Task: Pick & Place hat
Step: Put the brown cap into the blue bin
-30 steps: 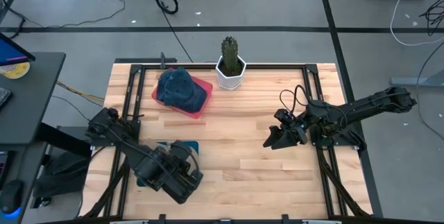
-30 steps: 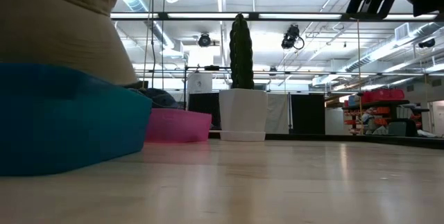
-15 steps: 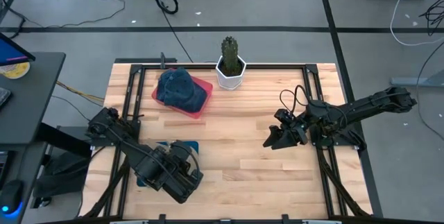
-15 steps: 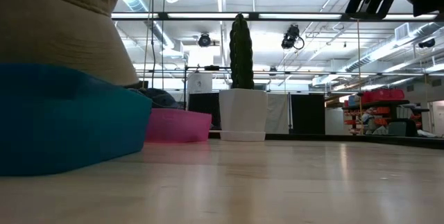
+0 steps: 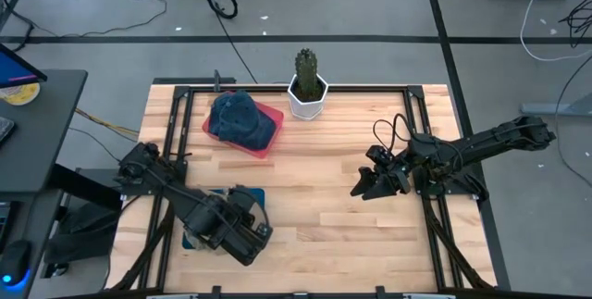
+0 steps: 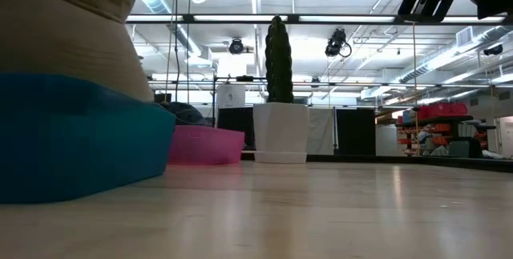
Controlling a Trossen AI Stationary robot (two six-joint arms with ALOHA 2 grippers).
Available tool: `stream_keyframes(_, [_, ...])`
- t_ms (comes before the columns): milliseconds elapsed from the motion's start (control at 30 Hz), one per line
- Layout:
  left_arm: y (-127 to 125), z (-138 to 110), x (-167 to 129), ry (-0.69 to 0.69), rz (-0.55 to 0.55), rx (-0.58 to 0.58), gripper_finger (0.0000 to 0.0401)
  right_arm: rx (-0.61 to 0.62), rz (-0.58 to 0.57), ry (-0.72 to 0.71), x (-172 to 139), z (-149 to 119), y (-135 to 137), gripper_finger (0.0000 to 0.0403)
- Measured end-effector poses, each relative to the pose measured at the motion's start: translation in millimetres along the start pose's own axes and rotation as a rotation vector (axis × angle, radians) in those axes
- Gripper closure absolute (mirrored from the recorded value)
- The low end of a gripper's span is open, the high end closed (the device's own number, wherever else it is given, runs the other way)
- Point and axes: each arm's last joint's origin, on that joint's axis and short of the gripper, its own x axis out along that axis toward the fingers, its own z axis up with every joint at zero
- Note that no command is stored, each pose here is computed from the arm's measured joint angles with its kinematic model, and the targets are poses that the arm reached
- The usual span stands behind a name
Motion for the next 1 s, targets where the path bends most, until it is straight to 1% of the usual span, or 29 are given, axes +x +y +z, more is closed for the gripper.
stream_keyframes(133, [2.2,2.5,13.5,0.004,0.053,-0.012,0.0395,0.0,0.0,0.0,0.0,0.0,0.0,0.012])
stream_keyframes(200, [2.3,1.3,23.9,0.041,0.077,-0.015,0.0395,0.0,0.0,0.0,0.0,0.0,0.0,0.012])
stream_keyframes(300, [-1.8,-1.5,40.9,0.073,0.058,-0.03,0.0395,0.0,0.0,0.0,0.1,0.0,0.0,0.012])
stream_keyframes(467, [-7.1,-0.5,62.1,0.032,0.01,-0.062,0.0392,0.0,0.0,0.0,0.0,0.0,-0.1,0.012])
stream_keyframes(600, [-3.5,2.3,73.7,0.01,0.043,-0.063,0.0395,0.001,-0.007,-0.012,0.1,0.3,-0.2,0.012])
stream_keyframes(667, [1.0,1.9,79.3,0.002,0.086,-0.053,0.0395,0.003,-0.01,-0.02,0.1,0.5,-0.3,0.012])
stream_keyframes(767, [7.0,-3.4,83.8,0.003,0.133,-0.032,0.0395,0.011,-0.012,-0.023,0.1,0.6,-0.4,0.012])
stream_keyframes(867, [12.6,-13.9,88.4,0.003,0.168,-0.037,0.0395,0.02,-0.012,-0.023,0.1,0.6,-0.4,0.012])
stream_keyframes(1000, [20.8,-31.2,86.4,-0.017,0.21,-0.099,0.0395,0.027,-0.015,-0.029,0.0,0.8,-0.5,0.012])
